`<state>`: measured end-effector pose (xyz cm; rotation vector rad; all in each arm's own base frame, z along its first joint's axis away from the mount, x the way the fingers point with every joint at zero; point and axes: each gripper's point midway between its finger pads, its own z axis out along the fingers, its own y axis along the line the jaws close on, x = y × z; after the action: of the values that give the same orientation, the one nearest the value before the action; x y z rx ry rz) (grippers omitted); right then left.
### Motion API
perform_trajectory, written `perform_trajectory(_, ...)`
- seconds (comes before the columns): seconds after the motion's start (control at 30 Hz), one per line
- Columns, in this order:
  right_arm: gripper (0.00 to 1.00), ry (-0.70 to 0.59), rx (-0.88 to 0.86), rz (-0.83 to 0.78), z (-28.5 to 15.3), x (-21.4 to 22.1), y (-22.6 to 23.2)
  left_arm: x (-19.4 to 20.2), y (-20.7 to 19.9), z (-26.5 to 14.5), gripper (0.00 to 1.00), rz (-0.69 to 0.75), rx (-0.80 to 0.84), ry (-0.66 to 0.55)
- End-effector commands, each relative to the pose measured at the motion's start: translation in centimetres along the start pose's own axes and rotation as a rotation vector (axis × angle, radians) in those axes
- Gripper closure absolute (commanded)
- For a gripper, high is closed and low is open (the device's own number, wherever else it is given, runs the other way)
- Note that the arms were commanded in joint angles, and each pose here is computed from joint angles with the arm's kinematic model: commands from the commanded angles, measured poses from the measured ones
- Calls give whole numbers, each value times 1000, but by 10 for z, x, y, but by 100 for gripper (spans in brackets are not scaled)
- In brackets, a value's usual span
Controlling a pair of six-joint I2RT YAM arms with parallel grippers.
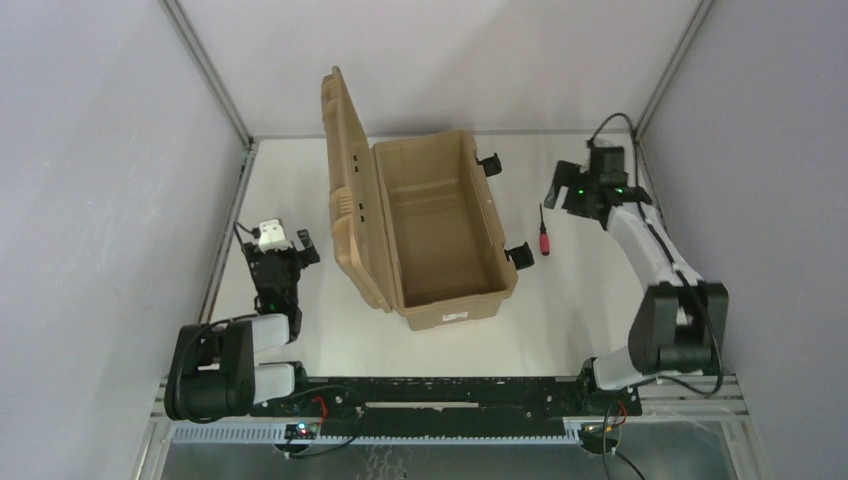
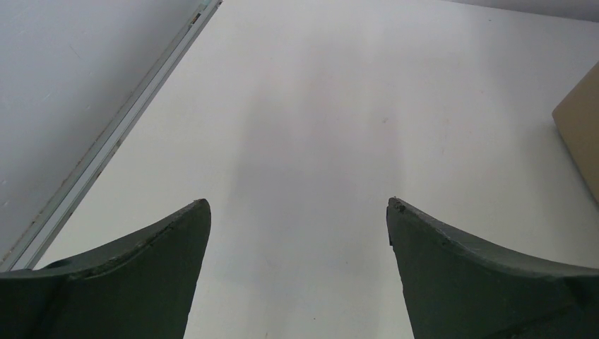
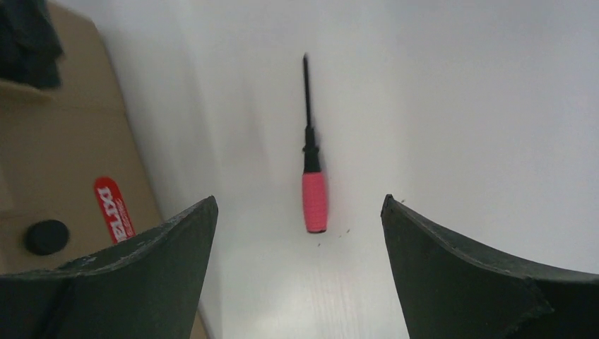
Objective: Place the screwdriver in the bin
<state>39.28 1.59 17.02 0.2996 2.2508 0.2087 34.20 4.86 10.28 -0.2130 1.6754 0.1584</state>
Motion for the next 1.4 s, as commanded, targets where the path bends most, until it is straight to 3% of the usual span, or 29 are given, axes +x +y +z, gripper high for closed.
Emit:
perform_trajectory(0.0, 5, 345, 116, -100, 15, 68, -4, -35, -3, 9, 0, -1, 13, -113)
perform_trajectory(0.2, 7, 467, 188, -153, 54, 84, -1, -34, -3, 9, 0, -1, 13, -113)
perform_trajectory(0.33, 17, 538, 245, -168, 77, 100, -9, -35, -3, 9, 0, -1, 14, -113)
perform_trajectory(0.5, 46, 573, 233, -152, 87, 113, -11, -35, -3, 9, 0, -1, 14, -113)
perform_trajectory(0.67, 62, 602, 244, -161, 88, 125, -18, -35, -3, 9, 0, -1, 14, -113)
perform_trajectory(0.83, 99, 577, 244, -166, 89, 118, -19, -35, -3, 9, 0, -1, 12, -114)
perform_trajectory(1.03, 100, 499, 217, -170, 69, 79, -10, -35, -3, 9, 0, -1, 14, -113)
perform_trajectory(1.37, 100, 333, 200, -161, -41, -18, 31, -34, -3, 9, 0, -1, 13, -113)
